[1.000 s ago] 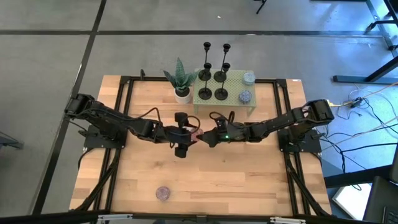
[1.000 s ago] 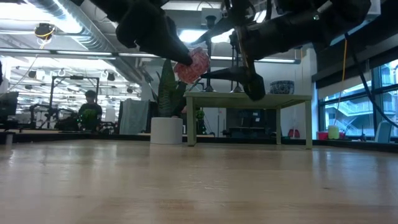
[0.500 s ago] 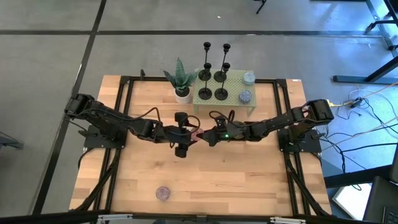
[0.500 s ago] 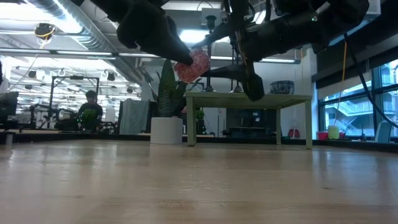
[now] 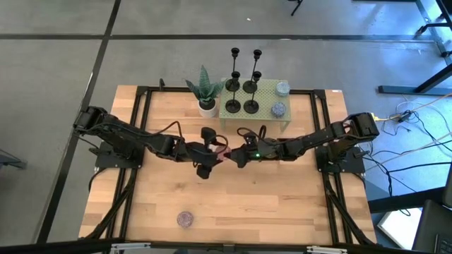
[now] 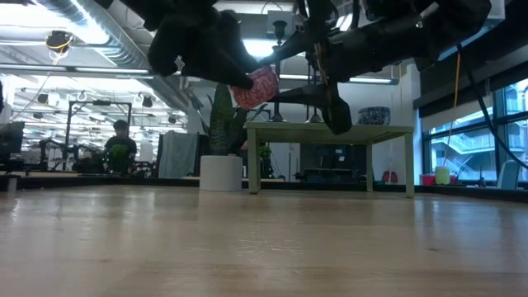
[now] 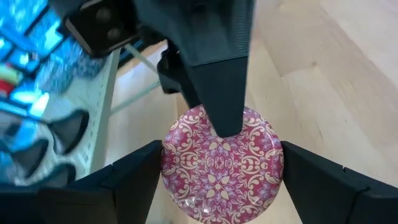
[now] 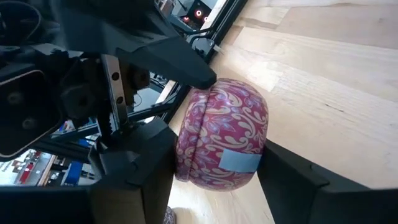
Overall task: Pick & Place candle stick holders
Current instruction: Align the pink scented candle with the other blue scented candle on the shelf
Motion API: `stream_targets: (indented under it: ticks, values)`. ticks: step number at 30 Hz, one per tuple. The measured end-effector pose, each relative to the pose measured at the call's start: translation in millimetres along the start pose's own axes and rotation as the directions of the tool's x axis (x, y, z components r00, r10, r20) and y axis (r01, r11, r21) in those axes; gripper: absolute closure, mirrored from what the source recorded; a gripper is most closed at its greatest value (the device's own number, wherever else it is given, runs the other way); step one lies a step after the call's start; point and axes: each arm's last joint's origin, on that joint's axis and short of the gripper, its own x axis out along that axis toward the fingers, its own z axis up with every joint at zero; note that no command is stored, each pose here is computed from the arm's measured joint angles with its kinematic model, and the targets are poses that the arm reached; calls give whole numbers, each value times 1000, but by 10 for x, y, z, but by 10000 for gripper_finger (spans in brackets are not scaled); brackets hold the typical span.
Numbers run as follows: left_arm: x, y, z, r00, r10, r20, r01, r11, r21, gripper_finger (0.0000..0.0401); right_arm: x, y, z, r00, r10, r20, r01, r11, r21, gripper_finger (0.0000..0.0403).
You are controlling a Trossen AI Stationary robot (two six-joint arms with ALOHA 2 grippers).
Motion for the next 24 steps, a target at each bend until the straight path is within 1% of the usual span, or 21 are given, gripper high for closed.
stream_targets:
  ticks: [3, 7, 9, 11, 14, 16, 18, 21, 24]
  values:
    - [4, -1, 25, 999, -24, 37, 21, 998, 63, 84, 0, 7, 3, 1000, 9, 0, -9, 1000, 2, 191]
    - [-1, -3, 77, 991, -72, 110, 62, 994, 89, 77, 1, 10, 10, 1000, 8, 9, -8, 1000, 3, 191]
    - [-3, 5, 100, 988, -75, 137, 62, 994, 92, 76, -1, 14, 14, 1000, 10, 10, -10, 1000, 4, 197]
    - [-6, 15, 118, 986, -64, 155, 49, 994, 103, 75, -1, 11, 12, 1000, 6, 10, -7, 1000, 3, 205]
    - [-6, 23, 115, 991, -20, 135, 2, 991, 134, 75, -1, 11, 13, 1000, 7, 7, -7, 1000, 3, 211]
    - [-9, 29, 121, 992, 10, 129, -27, 991, 131, 75, -1, 14, 8, 1000, 18, -10, -18, 1000, -21, 209]
    - [-21, 7, 137, 990, 7, 138, -22, 993, 113, 75, -1, 28, 5, 999, 43, -33, -45, 998, -41, 202]
    - [-82, -64, 196, 986, 6, 165, -28, 991, 130, 75, -2, 48, 7, 997, 70, -44, -72, 996, -49, 197]
    - [-192, -83, 256, 982, 88, 165, -112, 983, 147, 75, 0, 39, 11, 997, 64, -45, -68, 995, -77, 201]
